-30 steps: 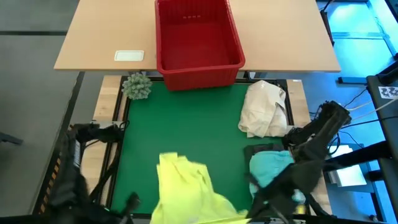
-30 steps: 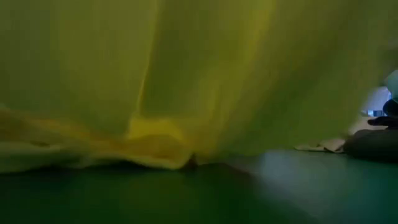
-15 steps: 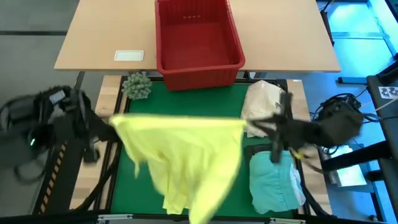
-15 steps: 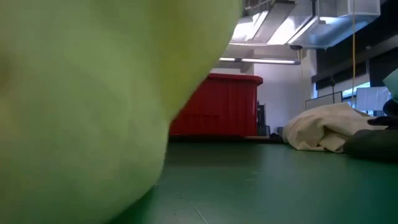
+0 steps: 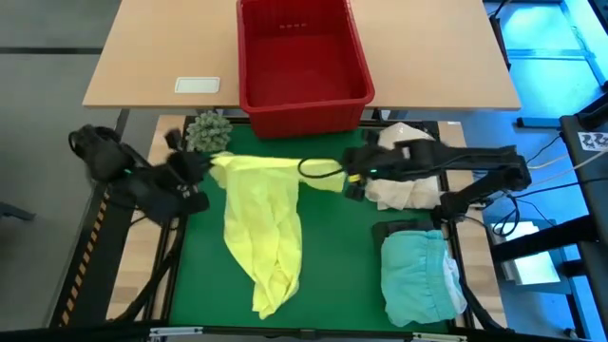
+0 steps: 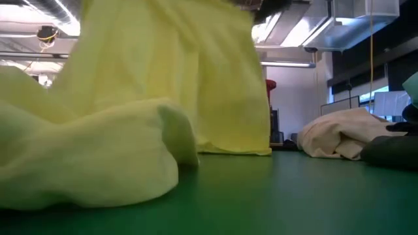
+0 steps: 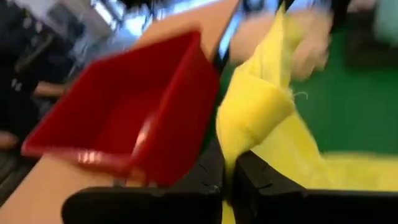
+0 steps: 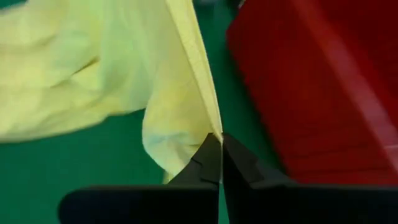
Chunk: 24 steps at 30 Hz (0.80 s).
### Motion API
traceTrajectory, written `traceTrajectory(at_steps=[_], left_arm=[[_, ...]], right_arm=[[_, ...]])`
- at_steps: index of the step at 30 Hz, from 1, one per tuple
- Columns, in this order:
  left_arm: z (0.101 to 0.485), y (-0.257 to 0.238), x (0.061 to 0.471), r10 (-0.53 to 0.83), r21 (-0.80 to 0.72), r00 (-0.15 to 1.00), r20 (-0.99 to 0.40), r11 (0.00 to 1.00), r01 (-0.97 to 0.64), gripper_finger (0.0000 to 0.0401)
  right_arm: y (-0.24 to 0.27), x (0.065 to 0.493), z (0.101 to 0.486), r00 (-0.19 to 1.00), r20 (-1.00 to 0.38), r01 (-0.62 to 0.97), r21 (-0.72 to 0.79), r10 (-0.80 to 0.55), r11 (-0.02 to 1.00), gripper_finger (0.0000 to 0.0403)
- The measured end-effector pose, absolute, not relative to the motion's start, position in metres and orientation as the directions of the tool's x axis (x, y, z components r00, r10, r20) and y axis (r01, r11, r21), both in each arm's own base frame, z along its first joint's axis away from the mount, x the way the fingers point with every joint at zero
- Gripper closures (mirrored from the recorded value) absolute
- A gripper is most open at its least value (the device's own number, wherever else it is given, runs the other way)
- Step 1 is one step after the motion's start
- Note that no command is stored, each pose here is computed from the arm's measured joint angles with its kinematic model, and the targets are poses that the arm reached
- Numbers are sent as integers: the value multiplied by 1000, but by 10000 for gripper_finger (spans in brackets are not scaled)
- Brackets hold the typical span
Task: Fold Laundry from Bin
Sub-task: Fold the yellow shirt
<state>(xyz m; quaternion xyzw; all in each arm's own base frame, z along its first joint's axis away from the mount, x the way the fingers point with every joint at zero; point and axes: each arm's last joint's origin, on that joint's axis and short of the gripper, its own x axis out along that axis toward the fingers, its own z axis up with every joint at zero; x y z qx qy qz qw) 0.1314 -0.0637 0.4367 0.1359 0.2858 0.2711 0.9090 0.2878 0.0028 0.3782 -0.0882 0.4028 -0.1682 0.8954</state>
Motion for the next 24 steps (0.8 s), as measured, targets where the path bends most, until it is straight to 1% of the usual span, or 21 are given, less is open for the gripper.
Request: traceTrajectory(at_steps=[2,6,10,13,16,19,24], left_arm=[[408,-62,136,594,430,628,-502,802,-415,399],[350,-59,146,633,479,508,-584,774,-414,399],[303,-55,154,674,543,441,-592,738,-400,399],[276,-51,160,695,598,425,-580,718,-357,391],[259,-44,164,757,680,408,-510,646,-348,377],[253,-32,165,821,745,358,-445,561,-362,360],[253,-16,167,857,782,276,-435,512,-356,326]], right_arm=[[-4,293,352,594,-725,220,-270,-349,937,402],[-20,295,312,534,-749,270,-289,-392,919,402],[-36,293,286,490,-742,337,-324,-458,884,402],[-47,292,279,479,-734,370,-329,-482,869,402],[-59,293,276,486,-710,397,-340,-510,852,396],[-72,295,281,508,-666,439,-346,-547,829,386],[-92,293,285,502,-620,509,-352,-603,785,364]])
